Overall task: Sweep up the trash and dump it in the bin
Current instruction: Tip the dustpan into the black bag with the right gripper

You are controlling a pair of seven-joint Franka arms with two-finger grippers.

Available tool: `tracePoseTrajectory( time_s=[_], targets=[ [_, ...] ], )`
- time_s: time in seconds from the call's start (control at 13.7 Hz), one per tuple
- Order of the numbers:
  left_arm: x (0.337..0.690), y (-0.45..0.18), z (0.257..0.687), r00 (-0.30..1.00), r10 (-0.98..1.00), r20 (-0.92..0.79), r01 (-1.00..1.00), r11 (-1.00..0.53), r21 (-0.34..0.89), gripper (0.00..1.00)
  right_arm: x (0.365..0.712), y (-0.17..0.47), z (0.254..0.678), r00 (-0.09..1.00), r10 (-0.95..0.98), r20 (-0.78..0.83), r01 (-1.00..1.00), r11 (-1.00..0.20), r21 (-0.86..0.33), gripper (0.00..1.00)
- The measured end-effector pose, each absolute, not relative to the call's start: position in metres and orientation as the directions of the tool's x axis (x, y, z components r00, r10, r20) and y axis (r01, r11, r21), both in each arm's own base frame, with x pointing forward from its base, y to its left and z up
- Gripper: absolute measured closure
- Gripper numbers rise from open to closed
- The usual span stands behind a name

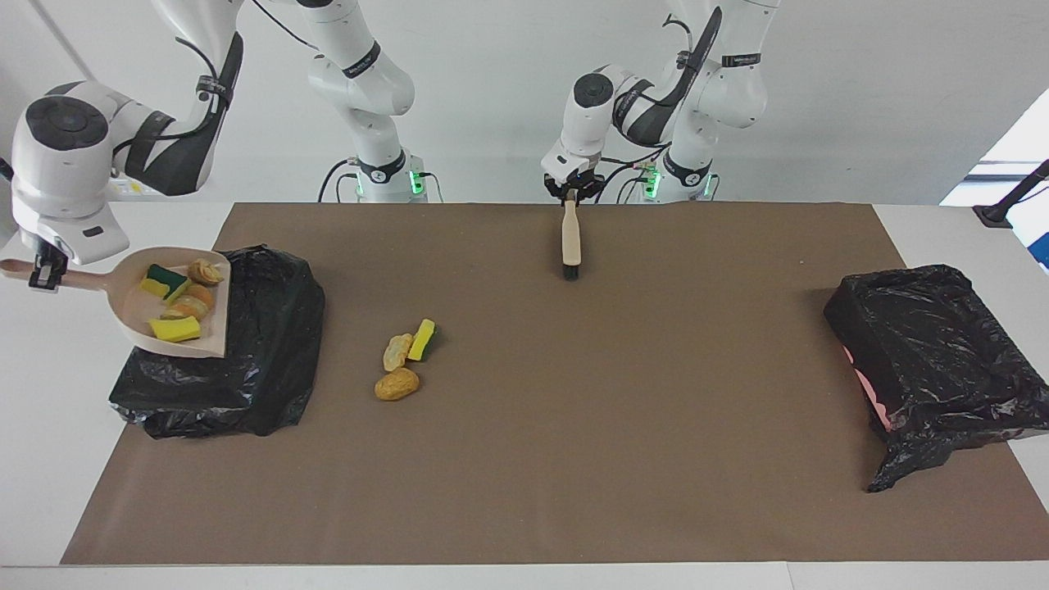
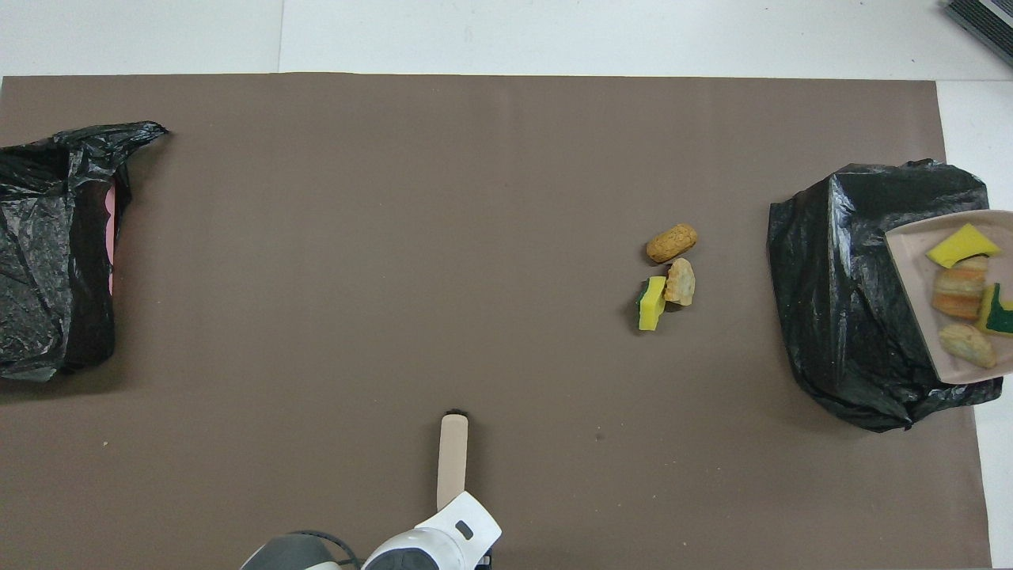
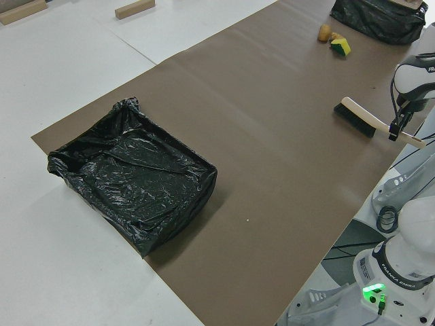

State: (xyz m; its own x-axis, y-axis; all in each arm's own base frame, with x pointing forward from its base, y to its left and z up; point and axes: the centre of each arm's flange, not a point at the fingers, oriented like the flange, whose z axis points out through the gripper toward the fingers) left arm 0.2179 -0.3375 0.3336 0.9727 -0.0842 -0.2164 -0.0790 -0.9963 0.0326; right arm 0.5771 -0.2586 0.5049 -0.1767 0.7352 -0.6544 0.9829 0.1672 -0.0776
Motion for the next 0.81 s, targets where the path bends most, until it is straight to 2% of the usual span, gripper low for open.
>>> tracePoseTrajectory(
  time_s=[0.07,0.22,0.44,0.81],
  targets=[
    [0.229,-0.337,0.343,0.971,-0.085,-0.223,-0.078,-0.996,0.039,0.58,0.579,-0.252,0.504,-0.172,0.717,-0.676,0.984,0.163,-0.077,0.67],
    [0.258,-0.336,0.367,0.977,-0.071,-0.201,-0.056,-0.995,0.077,0.36,0.58,-0.243,0.501,-0.171,0.694,-0.699,0.984,0.16,-0.082,0.67],
    [0.302,-0.33,0.407,0.991,-0.074,-0.112,-0.064,-0.994,0.093,0.02,0.58,-0.217,0.507,-0.081,0.604,-0.793,0.997,0.053,-0.061,0.67],
    [0.387,-0.285,0.499,0.991,-0.126,0.041,-0.128,-0.989,0.067,0.0,0.57,-0.183,0.51,-0.056,0.535,-0.843,0.998,0.04,-0.041,0.67]
  ],
)
